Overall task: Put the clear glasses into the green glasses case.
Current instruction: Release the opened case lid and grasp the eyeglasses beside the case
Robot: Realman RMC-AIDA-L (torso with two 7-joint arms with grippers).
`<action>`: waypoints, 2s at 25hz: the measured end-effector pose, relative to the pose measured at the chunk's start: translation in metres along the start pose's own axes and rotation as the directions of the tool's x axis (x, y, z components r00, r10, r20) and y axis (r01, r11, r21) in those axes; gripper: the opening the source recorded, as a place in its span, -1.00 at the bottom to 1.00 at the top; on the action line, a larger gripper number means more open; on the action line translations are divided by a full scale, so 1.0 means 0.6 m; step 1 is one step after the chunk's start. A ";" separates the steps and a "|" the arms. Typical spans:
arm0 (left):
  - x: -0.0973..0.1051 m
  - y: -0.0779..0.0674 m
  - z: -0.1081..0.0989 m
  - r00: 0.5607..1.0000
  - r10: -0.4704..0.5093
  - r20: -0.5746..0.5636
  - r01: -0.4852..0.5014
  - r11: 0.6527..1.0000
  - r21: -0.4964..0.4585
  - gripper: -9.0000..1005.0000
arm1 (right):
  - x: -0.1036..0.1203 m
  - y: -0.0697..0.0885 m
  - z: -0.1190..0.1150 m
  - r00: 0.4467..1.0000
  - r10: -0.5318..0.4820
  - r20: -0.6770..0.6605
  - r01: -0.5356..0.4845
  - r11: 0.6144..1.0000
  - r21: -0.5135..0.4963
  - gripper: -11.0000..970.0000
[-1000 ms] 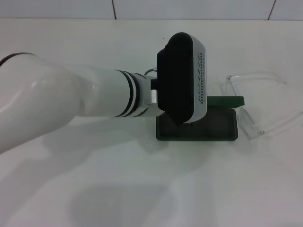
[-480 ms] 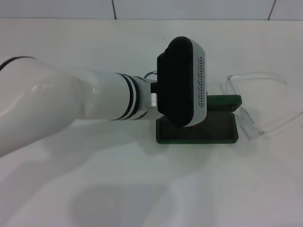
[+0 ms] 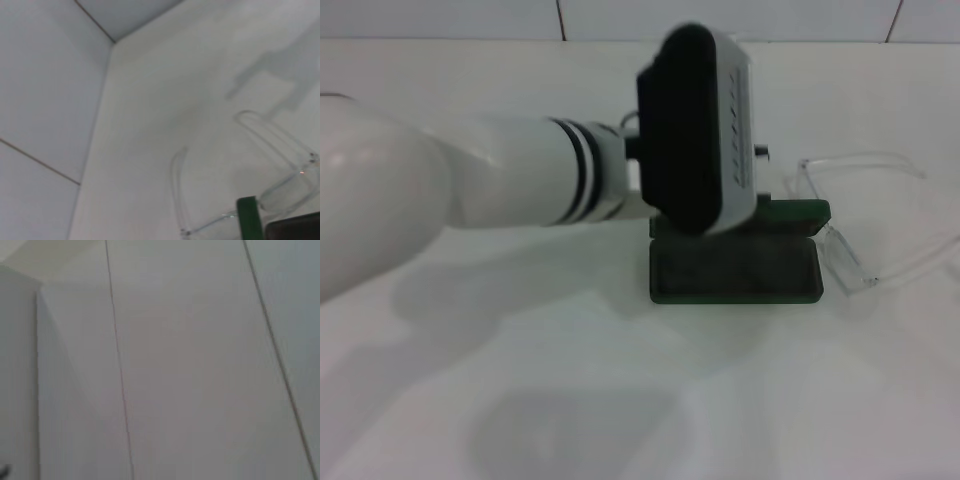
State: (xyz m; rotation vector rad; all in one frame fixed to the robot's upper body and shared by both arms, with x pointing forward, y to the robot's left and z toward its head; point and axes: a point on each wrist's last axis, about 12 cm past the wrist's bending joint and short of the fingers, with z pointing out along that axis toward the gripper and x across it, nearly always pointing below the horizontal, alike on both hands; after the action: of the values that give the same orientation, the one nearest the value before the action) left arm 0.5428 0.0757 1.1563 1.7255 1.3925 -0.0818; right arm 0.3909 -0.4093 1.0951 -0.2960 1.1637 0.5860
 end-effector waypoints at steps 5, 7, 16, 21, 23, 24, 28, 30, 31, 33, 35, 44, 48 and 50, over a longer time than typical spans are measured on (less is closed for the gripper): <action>-0.011 0.011 -0.044 0.995 -0.077 0.071 0.082 0.993 -0.080 -0.15 | 0.020 -0.020 0.039 0.980 0.080 -0.185 -0.093 0.994 -0.063 0.67; -0.015 0.011 -0.062 0.986 -0.121 0.115 0.133 0.986 -0.104 -0.15 | 0.025 -0.030 0.068 0.940 0.135 -0.313 -0.174 0.979 -0.102 0.66; -0.012 0.011 -0.138 0.911 -0.268 0.315 0.327 0.933 -0.149 -0.15 | -0.027 -0.040 0.175 0.625 0.189 -0.757 -0.414 0.903 -0.115 0.45; -0.002 -0.008 -0.146 0.912 -0.275 0.304 0.333 0.930 -0.157 -0.15 | -0.057 -0.022 0.261 0.430 0.107 -0.896 -0.341 0.939 -0.052 0.46; 0.000 -0.009 -0.146 0.908 -0.285 0.307 0.343 0.927 -0.154 -0.15 | -0.061 -0.022 0.286 0.377 0.103 -0.921 -0.305 0.952 -0.019 0.46; 0.002 -0.009 -0.146 0.906 -0.290 0.307 0.348 0.925 -0.153 -0.15 | -0.062 -0.023 0.304 0.344 0.106 -0.933 -0.289 0.957 0.002 0.46; 0.006 -0.011 -0.145 0.908 -0.289 0.302 0.345 0.926 -0.152 -0.15 | -0.053 -0.021 0.357 0.238 0.084 -0.968 -0.225 0.974 0.030 0.46; 0.007 -0.011 -0.144 0.910 -0.287 0.301 0.342 0.927 -0.152 -0.15 | -0.048 -0.014 0.379 0.199 0.054 -0.978 -0.205 0.979 0.013 0.45; 0.007 -0.011 -0.144 0.910 -0.286 0.301 0.342 0.927 -0.152 -0.15 | -0.046 -0.008 0.391 0.185 0.036 -0.982 -0.200 0.980 -0.002 0.45; 0.007 -0.011 -0.144 0.910 -0.286 0.301 0.342 0.927 -0.152 -0.15 | -0.041 0.002 0.411 0.158 0.007 -0.987 -0.198 0.980 -0.025 0.45; 0.008 -0.012 -0.142 0.910 -0.289 0.298 0.344 0.927 -0.150 -0.15 | -0.035 0.009 0.428 0.134 -0.015 -0.991 -0.197 0.980 -0.042 0.44; 0.014 -0.017 -0.132 0.908 -0.305 0.288 0.354 0.925 -0.135 -0.15 | 0.004 0.028 0.473 0.059 -0.090 -0.994 -0.159 0.982 -0.098 0.43; 0.017 -0.019 -0.128 0.908 -0.309 0.284 0.355 0.926 -0.128 -0.15 | 0.026 0.040 0.487 0.044 -0.116 -0.992 -0.162 0.979 -0.122 0.42; 0.016 -0.019 -0.127 0.908 -0.308 0.284 0.354 0.927 -0.128 -0.15 | 0.033 0.045 0.492 0.043 -0.126 -0.991 -0.165 0.978 -0.131 0.41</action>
State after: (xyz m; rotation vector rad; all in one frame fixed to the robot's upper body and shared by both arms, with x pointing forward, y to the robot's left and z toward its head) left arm 0.5025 0.1329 1.1902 1.2677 1.4361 -0.3507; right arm 0.6091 -0.2317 1.1911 -1.0260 2.5630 0.4739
